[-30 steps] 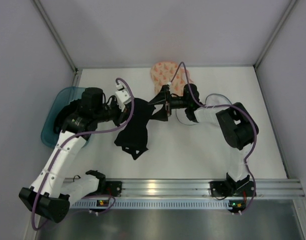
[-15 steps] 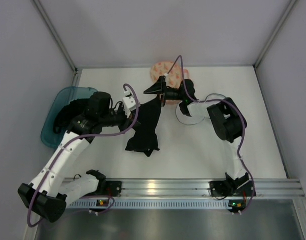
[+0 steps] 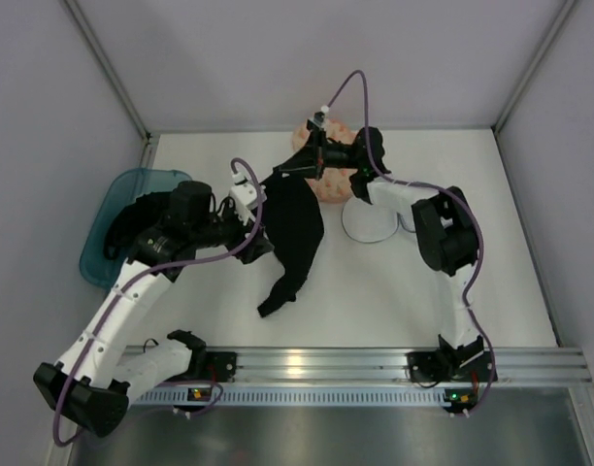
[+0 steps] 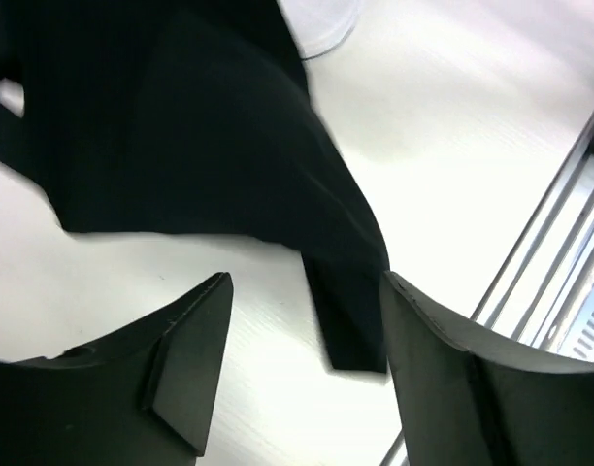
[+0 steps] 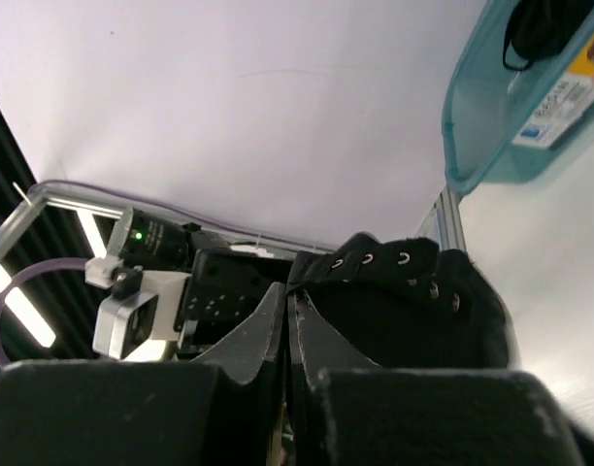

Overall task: Place the bra in the laundry bag and zip it closed
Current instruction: Place the bra at the center of the board.

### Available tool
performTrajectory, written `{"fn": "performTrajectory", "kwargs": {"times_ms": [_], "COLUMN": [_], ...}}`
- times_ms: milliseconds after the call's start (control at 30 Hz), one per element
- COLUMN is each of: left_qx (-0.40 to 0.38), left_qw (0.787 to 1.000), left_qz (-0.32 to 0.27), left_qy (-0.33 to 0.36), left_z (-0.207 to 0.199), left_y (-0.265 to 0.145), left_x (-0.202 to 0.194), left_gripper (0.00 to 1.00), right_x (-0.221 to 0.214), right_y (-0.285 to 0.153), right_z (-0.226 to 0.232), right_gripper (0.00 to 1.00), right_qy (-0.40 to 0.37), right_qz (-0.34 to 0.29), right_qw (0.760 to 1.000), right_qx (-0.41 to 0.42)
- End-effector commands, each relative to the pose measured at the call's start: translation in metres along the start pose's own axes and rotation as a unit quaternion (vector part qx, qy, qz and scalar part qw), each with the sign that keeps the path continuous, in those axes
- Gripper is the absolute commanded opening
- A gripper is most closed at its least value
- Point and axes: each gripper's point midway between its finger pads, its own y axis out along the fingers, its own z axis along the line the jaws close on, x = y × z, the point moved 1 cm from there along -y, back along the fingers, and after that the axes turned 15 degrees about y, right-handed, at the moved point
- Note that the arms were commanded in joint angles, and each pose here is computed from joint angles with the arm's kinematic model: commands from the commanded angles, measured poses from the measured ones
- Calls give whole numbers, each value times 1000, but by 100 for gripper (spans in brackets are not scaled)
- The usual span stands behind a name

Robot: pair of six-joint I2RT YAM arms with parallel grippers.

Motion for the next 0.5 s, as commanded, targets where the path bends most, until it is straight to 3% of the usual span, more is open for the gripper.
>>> {"fn": "performTrajectory", "kwargs": {"times_ms": [0,100,300,400,467], "left_qx": [57,78,151,180,190], "left_qw": [997,990,957,947,945], "left_qz": [-42,-72,-132,-143,-141], "left_qy": [-37,-93,-212,-227,-227], "left_z": [25,47,113,135,141], "left_y": [-15,-31,-80,-98,-101], "left_x": [32,48,58,56,51], "left_gripper": [69,79,85,90,95], "right_x": [14,40,57,47,40], "right_y": [0,-1,-1,3,3], "right_z": [53,71,128,162,168], "right_gripper": [0,0,0,0,0], "right_qy": [-143,-208,-361,-418,-418], "right_qz": [-7,-32,-63,-55,-45], "right_qw": [990,977,930,907,907], "right_qx": [6,-16,-13,18,31]}}
